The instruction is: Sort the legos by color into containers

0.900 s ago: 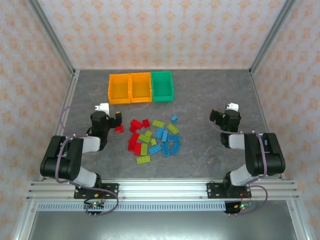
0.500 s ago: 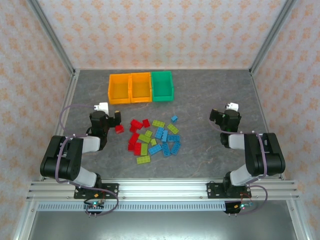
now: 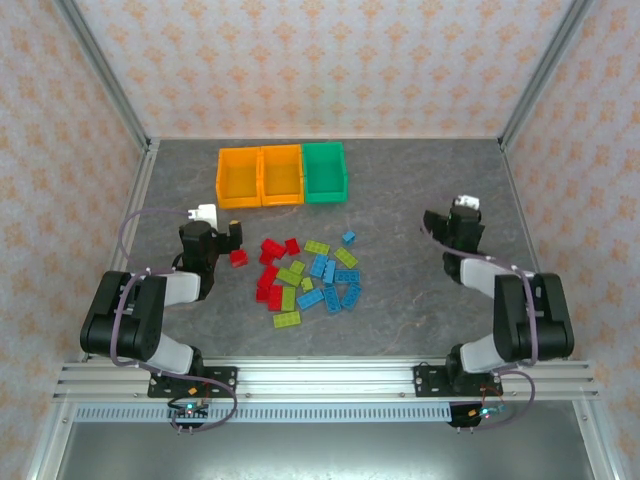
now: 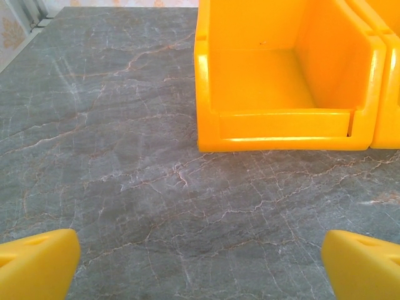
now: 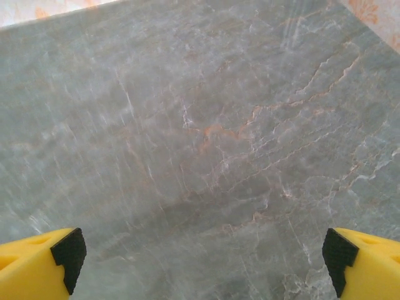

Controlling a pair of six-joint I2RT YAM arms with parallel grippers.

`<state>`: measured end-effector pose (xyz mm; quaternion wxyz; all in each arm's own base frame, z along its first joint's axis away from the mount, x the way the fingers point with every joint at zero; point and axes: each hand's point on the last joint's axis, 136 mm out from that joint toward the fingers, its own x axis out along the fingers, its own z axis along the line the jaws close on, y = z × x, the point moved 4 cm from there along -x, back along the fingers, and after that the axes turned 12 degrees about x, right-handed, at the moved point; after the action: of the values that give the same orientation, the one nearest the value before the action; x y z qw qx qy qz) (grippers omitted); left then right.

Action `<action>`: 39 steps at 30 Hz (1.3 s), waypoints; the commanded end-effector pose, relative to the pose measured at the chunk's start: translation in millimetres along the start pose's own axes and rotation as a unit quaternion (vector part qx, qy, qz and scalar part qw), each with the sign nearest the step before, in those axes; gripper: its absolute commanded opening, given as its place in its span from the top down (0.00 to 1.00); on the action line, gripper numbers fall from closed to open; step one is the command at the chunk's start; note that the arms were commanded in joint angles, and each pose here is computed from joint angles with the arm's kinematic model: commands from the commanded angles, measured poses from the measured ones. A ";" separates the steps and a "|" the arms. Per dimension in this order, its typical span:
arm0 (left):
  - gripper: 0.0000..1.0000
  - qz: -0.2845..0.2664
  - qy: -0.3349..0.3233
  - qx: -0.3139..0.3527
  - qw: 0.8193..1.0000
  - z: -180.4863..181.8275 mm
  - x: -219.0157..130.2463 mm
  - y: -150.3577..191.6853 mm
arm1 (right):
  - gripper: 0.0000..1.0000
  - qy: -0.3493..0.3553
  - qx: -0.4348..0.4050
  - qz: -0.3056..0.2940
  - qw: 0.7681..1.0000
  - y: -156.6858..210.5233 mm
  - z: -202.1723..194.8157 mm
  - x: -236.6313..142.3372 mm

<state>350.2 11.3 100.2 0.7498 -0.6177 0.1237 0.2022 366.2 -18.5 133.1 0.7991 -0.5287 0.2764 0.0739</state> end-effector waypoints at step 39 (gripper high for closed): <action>0.39 0.491 -0.011 -0.150 0.858 -60.4 -21.7 29.8 | 0.00 -0.057 -0.027 0.516 0.854 56.1 185.3 -153.0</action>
<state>319.1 -44.5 70.4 0.4513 -0.5814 0.3596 0.5735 281.1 200.6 212.8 0.6431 -0.3183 0.4574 0.5252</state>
